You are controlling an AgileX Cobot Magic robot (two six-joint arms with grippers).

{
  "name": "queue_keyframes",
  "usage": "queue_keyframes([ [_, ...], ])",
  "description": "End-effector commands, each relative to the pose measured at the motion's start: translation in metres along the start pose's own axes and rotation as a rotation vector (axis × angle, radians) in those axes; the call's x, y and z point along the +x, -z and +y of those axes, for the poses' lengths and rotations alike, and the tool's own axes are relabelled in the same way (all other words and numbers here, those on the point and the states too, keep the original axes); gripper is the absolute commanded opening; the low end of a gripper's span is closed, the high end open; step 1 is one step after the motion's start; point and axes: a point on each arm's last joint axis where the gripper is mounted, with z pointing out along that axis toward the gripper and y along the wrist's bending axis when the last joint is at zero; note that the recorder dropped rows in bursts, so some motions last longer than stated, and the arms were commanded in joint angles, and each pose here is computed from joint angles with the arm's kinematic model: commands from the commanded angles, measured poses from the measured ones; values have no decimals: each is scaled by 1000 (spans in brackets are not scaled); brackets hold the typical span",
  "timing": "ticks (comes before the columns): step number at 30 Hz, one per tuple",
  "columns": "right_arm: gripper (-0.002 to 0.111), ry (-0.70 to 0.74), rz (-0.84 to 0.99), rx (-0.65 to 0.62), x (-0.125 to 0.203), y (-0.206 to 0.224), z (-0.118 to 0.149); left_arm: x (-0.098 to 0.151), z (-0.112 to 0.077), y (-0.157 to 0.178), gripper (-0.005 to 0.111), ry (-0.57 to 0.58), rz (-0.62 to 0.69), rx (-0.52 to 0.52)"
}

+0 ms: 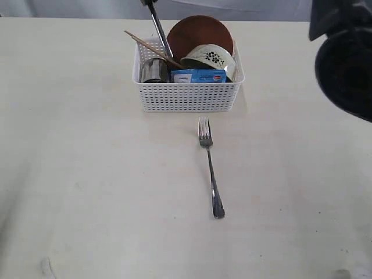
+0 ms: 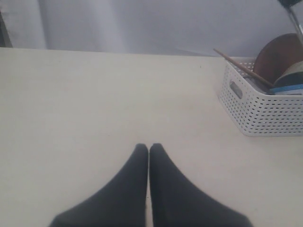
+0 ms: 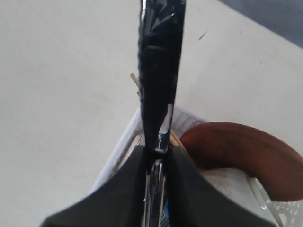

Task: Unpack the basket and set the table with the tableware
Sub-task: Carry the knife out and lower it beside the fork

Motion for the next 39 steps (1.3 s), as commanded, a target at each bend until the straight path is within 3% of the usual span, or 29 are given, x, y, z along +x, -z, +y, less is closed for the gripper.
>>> queue_keyframes([
  [1, -1, -60, -89, -57, -7, 55, -4, 0, 0, 0, 1, 5, -5, 4],
  [4, -1, -125, -89, -137, -3, 79, 1, 0, 0, -1, 1, 5, -3, 4],
  [9, -1, -181, -55, -123, 19, 108, 0, 0, 0, -1, 1, 5, -3, 4],
  [18, -1, -204, 156, -60, 118, 133, 23, 0, 0, -1, 1, 5, -3, 4],
  [23, -1, -268, 388, -110, 178, 114, 28, 0, 0, -1, 1, 5, -3, 4],
  [27, -1, -348, 392, -167, 206, 91, 32, 0, 0, -1, 1, 5, -3, 4],
  [32, -1, -436, 359, -227, 223, 58, 40, 0, 0, -1, 1, 5, -3, 4],
  [39, -1, -380, 418, -178, 234, 11, 47, 0, 0, -1, 1, 5, -3, 4],
])
